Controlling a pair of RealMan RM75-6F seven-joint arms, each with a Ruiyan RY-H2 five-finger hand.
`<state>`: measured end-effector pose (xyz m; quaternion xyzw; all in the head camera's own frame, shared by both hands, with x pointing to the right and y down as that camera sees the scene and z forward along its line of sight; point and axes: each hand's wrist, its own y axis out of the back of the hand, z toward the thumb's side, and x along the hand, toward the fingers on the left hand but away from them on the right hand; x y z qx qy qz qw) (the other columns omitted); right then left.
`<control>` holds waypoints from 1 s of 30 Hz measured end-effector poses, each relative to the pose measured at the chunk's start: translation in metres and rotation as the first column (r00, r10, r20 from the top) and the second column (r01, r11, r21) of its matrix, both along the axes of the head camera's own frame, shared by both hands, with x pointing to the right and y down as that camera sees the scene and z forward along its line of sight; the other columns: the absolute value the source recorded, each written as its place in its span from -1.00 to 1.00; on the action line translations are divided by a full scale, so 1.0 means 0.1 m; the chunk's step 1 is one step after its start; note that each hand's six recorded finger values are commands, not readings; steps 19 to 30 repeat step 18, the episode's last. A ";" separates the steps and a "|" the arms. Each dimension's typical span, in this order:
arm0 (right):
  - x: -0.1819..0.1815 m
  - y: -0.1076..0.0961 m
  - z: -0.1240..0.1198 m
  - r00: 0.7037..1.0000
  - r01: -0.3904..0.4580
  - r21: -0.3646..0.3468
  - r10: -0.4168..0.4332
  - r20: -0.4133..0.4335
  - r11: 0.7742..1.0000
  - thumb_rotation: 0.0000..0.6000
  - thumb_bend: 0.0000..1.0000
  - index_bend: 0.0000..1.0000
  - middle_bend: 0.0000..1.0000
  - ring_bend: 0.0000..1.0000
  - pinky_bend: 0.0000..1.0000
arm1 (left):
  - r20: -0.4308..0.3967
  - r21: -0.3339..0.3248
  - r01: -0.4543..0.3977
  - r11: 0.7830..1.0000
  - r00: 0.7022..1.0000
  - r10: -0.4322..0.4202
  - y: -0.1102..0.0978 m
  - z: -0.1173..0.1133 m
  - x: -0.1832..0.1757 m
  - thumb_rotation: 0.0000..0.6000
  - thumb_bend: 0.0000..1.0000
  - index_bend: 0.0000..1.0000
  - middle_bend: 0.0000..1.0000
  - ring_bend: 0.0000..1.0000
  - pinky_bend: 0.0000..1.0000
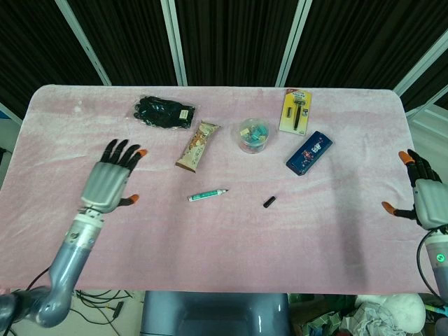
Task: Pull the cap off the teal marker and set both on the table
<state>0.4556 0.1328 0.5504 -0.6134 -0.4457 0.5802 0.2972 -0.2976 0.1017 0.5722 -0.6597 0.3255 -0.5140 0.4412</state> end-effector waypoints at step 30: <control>-0.05 1.11 -0.25 0.987 -0.002 0.010 0.004 -0.159 1.000 1.00 -0.98 -1.00 -1.00 -0.90 -0.68 | 0.037 0.000 0.262 0.965 0.964 -0.262 1.20 -0.23 -1.64 1.00 -0.92 -0.66 -0.77 -1.00 -1.00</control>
